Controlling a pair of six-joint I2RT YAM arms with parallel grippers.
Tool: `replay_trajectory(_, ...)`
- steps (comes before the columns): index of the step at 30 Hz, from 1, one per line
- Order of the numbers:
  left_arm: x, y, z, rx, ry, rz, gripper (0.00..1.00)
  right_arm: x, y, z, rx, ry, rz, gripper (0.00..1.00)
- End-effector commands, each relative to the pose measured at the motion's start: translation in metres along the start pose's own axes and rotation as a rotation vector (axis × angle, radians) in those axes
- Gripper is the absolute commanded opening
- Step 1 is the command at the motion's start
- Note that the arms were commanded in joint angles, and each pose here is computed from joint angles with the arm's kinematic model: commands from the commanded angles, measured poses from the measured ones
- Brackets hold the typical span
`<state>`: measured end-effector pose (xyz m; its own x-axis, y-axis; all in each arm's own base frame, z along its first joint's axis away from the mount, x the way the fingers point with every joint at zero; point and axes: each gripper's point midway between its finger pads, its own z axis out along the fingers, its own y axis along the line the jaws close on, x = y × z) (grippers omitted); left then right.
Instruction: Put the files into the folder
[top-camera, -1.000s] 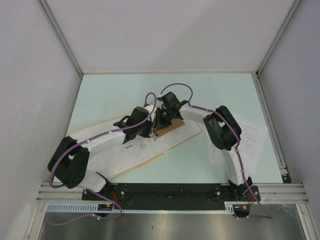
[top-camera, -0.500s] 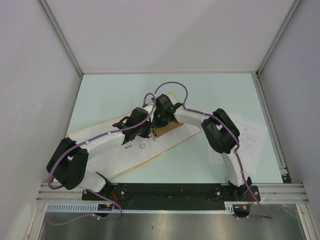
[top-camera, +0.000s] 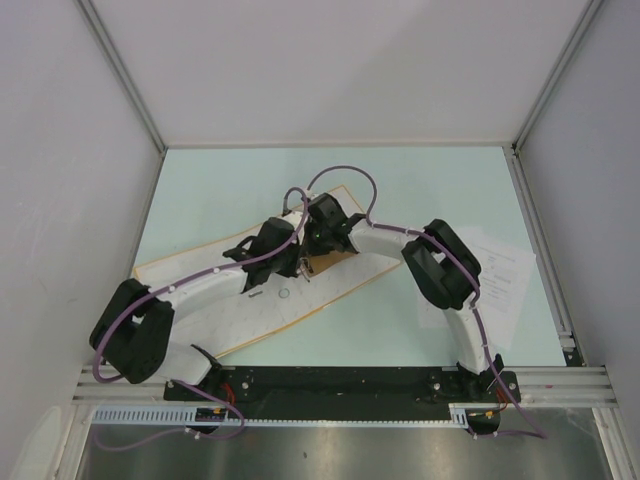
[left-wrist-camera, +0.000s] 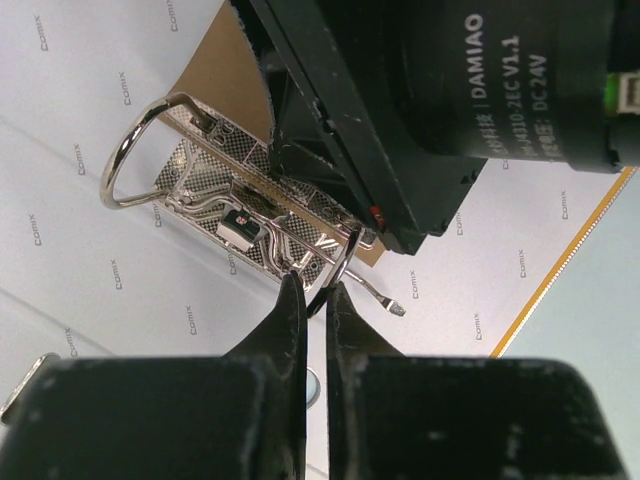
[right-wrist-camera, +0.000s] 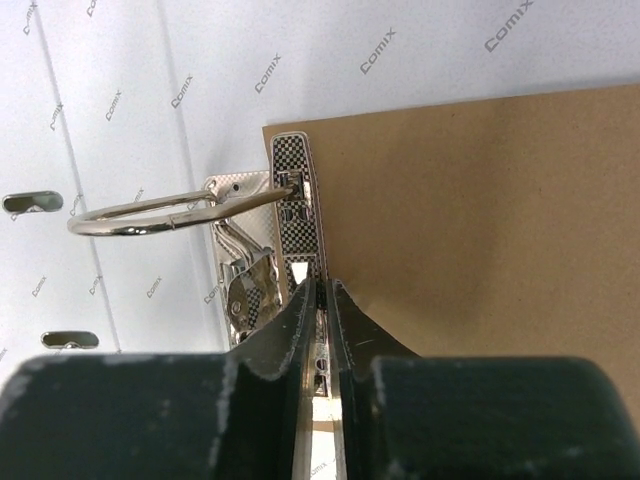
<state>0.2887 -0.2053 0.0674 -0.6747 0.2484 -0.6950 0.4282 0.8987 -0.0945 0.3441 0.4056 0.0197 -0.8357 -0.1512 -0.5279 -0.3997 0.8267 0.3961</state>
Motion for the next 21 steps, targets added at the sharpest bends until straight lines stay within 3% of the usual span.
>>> replay_trajectory(1, 0.029, -0.009, -0.008, 0.008, 0.096, -0.17, 0.0, 0.118, -0.038, 0.004, 0.096, 0.35, -0.049, 0.13)
replay_trajectory(5, 0.031, -0.009, -0.011, 0.016, 0.093, -0.167, 0.0, 0.094, -0.021, -0.014, -0.027, 0.339, 0.0, 0.23)
replay_trajectory(8, 0.03, -0.012, -0.011, 0.029, 0.089, -0.171, 0.0, 0.091, -0.019, -0.02, -0.04, 0.344, -0.007, 0.24)
replay_trajectory(21, 0.029, -0.011, -0.014, 0.034, 0.081, -0.162, 0.0, 0.1, -0.029, -0.023, -0.009, 0.381, -0.03, 0.16)
